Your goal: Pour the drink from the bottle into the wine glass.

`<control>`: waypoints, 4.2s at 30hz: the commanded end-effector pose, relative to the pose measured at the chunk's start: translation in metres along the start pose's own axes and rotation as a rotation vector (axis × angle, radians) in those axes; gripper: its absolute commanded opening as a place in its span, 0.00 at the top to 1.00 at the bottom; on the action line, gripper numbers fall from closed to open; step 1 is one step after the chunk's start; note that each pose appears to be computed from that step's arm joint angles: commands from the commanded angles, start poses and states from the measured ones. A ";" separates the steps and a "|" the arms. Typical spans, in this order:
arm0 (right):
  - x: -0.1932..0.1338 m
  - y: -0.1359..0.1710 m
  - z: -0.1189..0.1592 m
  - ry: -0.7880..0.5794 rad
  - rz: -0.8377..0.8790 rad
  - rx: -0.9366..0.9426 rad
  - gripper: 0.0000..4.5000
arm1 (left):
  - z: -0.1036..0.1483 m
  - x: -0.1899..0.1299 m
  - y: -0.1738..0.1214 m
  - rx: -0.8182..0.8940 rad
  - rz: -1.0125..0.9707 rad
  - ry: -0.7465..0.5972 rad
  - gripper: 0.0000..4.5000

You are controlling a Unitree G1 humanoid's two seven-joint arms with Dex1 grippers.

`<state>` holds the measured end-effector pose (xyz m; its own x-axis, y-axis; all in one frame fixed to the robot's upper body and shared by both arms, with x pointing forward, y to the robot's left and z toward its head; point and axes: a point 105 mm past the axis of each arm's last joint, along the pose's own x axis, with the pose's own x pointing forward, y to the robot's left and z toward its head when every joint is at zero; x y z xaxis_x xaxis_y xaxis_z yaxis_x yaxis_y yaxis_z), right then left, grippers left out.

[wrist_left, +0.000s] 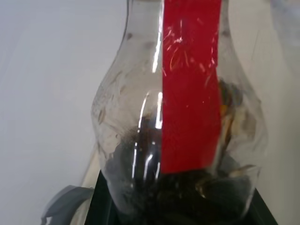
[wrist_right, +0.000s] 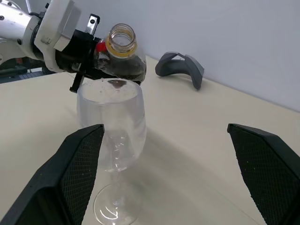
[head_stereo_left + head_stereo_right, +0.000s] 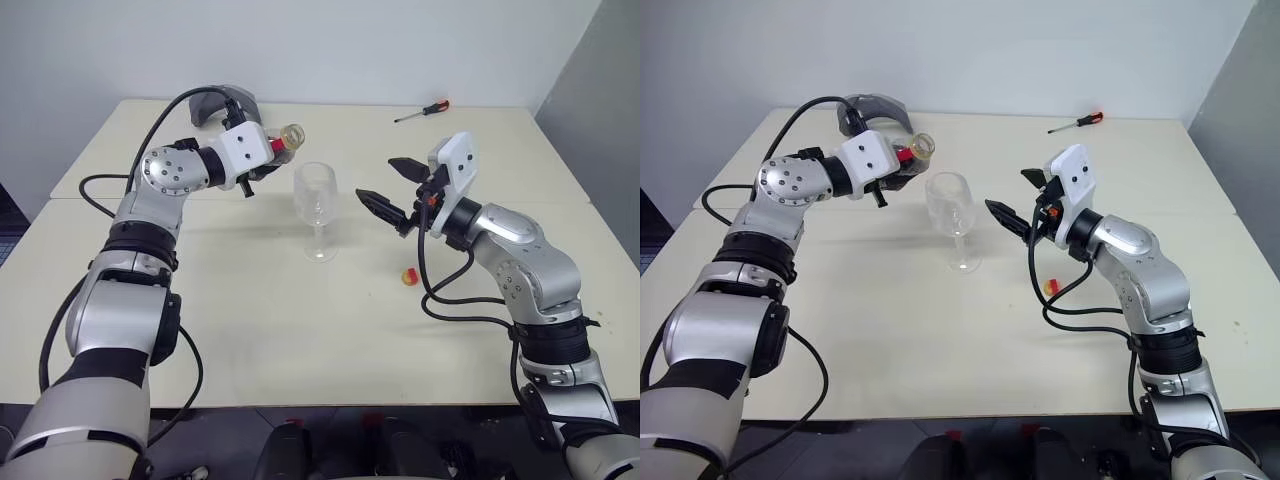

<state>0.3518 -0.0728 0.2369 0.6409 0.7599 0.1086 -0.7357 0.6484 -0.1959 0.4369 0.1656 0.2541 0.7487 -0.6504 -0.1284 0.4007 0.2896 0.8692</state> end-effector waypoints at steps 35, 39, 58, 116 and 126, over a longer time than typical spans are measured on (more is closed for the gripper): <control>0.001 0.009 0.025 -0.102 0.050 -0.024 0.00 | 0.025 -0.009 0.031 0.380 0.008 0.003 0.77; 0.000 0.026 0.030 -0.135 0.141 0.013 0.00 | 0.026 -0.010 0.034 0.397 0.012 0.008 0.77; -0.004 0.044 0.030 -0.136 0.236 0.038 0.00 | 0.027 -0.010 0.037 0.487 0.001 0.034 0.77; -0.004 0.030 0.034 -0.173 0.147 0.023 0.00 | 0.043 -0.010 0.057 0.637 0.024 0.058 0.77; -0.008 0.031 0.022 -0.177 0.109 0.040 0.00 | 0.043 -0.011 0.057 0.637 0.017 0.052 0.77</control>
<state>0.3255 -0.0571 0.2374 0.5250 0.8275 0.1990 -0.8220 0.5536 -0.1336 0.4332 0.1594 0.3010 0.7818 -0.5960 -0.1833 0.0747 -0.2024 0.9765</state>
